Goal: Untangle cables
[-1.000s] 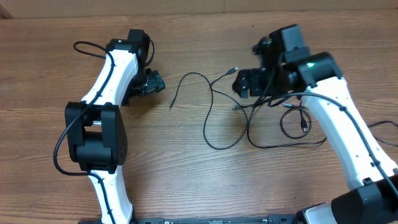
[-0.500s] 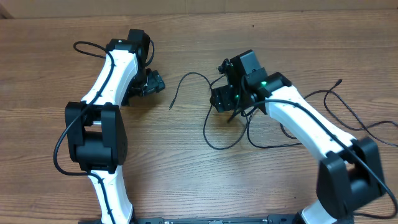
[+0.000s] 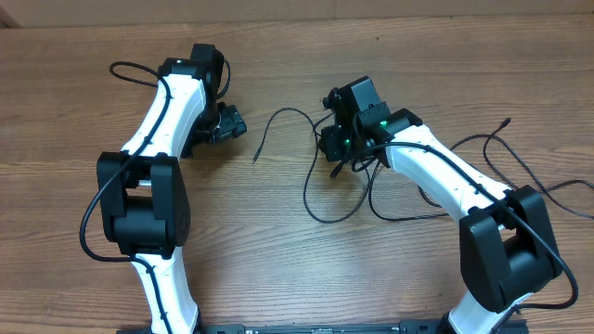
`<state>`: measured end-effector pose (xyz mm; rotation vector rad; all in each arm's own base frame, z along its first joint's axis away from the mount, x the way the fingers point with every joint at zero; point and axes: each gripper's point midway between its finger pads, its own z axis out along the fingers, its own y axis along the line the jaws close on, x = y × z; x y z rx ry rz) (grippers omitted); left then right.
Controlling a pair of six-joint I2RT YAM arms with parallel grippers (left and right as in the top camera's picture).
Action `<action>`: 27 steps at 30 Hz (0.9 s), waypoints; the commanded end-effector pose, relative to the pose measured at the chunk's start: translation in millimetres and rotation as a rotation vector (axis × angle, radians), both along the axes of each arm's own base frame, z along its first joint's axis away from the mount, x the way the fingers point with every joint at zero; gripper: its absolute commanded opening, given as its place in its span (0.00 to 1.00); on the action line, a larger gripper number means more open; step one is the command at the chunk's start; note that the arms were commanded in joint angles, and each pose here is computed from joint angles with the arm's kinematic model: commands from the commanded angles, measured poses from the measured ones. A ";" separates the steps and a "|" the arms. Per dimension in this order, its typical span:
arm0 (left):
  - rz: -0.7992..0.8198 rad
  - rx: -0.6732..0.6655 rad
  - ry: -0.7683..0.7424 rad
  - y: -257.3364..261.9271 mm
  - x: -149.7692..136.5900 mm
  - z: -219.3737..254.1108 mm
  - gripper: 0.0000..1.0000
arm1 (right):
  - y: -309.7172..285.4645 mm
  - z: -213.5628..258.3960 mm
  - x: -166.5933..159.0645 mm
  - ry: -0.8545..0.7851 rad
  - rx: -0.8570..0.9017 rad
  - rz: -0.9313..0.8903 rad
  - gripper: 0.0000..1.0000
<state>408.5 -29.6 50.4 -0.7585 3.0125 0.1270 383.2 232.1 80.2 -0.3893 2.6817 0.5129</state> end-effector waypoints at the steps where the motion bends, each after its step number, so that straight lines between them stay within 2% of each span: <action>1: 0.001 0.018 0.012 2.1 -2.0 -4.5 0.99 | 3.7 6.6 8.3 -0.042 -0.001 0.005 0.35; 2: 0.001 0.018 0.012 2.1 -2.0 -4.5 1.00 | 2.4 7.9 12.1 -0.059 -0.010 -0.003 0.44; 5: 0.001 0.018 0.012 2.1 -2.0 -4.5 1.00 | -6.4 9.0 22.6 -0.105 -0.055 -0.040 0.60; 8: 0.001 0.018 0.012 2.1 -2.0 -4.5 0.99 | -17.9 6.2 25.6 -0.120 -0.117 -0.068 0.67; 14: 0.001 0.018 0.012 2.1 -2.1 -4.6 1.00 | -18.9 -9.4 7.7 -0.056 -0.125 -0.030 0.67; 20: 0.001 0.018 0.012 2.1 -2.1 -4.6 0.99 | -7.0 -15.3 -11.3 0.022 -0.063 0.017 0.54; 27: 0.001 0.018 0.012 2.1 -2.0 -4.5 0.99 | 11.9 -17.1 -29.2 0.085 -0.031 -0.004 0.53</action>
